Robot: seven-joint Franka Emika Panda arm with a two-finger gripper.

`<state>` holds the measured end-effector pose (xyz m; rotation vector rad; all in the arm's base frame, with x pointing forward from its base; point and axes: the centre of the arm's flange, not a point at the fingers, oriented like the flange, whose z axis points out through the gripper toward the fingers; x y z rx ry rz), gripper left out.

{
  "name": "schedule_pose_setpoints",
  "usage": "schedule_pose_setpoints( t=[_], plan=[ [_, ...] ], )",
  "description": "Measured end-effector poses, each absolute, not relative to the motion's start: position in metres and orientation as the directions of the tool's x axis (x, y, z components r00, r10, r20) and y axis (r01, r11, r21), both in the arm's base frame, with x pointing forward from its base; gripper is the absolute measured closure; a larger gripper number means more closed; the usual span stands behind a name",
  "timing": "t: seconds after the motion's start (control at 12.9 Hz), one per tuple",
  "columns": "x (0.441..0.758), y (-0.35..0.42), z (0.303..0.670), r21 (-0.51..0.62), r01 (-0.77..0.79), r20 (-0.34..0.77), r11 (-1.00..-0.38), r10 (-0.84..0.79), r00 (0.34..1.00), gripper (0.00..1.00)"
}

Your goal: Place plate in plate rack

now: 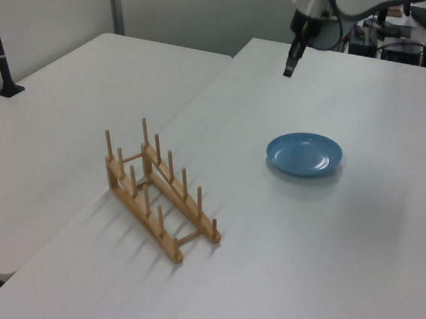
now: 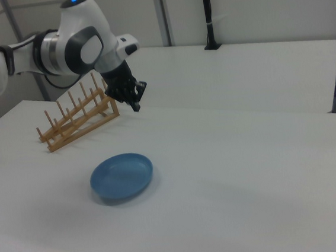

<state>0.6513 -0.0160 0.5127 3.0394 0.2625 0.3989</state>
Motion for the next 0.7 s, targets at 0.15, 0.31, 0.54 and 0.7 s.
schedule_pose_setpoints(
  t=[0.15,0.31,0.54,0.7],
  plan=[
    [0.652,-0.015,0.515,0.086,0.159,0.255,-0.983,0.176,0.951,1.00],
    [0.651,-0.017,0.498,0.079,0.160,0.217,-0.984,0.173,0.961,1.00],
    [0.641,-0.027,0.451,0.064,0.154,0.113,-0.986,0.161,0.980,0.93],
    [0.635,-0.042,0.426,0.066,0.145,0.065,-0.987,0.149,0.987,0.77]
  ],
)
